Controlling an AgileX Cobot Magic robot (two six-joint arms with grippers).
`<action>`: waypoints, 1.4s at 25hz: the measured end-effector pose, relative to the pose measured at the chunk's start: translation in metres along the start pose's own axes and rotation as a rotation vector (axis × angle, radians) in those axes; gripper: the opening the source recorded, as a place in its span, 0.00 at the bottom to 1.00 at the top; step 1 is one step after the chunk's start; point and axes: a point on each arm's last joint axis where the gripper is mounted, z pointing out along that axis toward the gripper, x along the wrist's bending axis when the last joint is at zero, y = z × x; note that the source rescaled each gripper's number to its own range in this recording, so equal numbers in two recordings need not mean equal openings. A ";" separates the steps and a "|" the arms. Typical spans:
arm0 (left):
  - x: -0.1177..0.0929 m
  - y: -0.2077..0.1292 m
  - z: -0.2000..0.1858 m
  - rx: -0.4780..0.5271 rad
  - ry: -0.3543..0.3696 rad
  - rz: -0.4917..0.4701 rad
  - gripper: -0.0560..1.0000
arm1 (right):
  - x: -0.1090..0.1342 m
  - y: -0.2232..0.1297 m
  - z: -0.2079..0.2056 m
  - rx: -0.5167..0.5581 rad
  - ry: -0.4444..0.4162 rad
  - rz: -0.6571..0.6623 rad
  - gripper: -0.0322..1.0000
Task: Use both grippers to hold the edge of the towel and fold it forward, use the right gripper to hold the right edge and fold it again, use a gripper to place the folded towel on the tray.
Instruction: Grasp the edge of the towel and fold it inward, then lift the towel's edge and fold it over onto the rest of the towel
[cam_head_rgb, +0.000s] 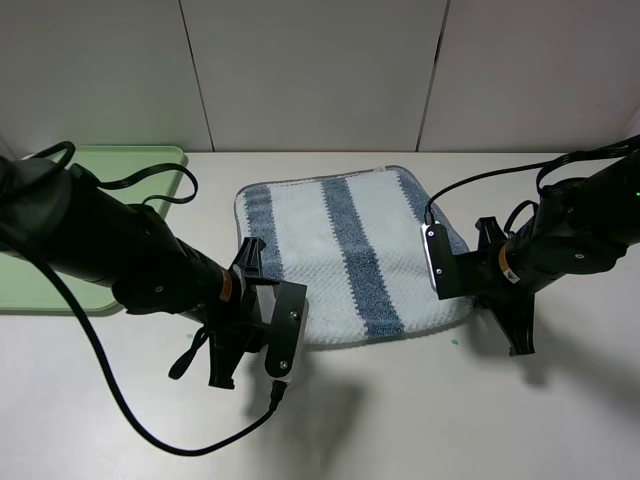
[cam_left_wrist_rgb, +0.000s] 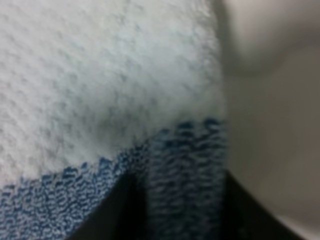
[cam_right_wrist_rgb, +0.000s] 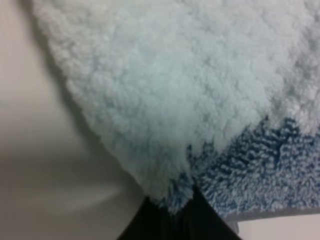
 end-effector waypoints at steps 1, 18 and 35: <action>0.000 0.000 0.000 0.002 -0.002 0.001 0.27 | 0.000 0.000 0.000 0.000 0.000 0.000 0.03; -0.001 -0.001 -0.001 0.012 -0.012 0.006 0.06 | -0.001 0.000 -0.003 -0.013 -0.012 0.039 0.03; 0.012 0.002 -0.049 0.039 0.025 0.001 0.05 | -0.010 -0.002 -0.044 -0.076 -0.115 0.218 0.03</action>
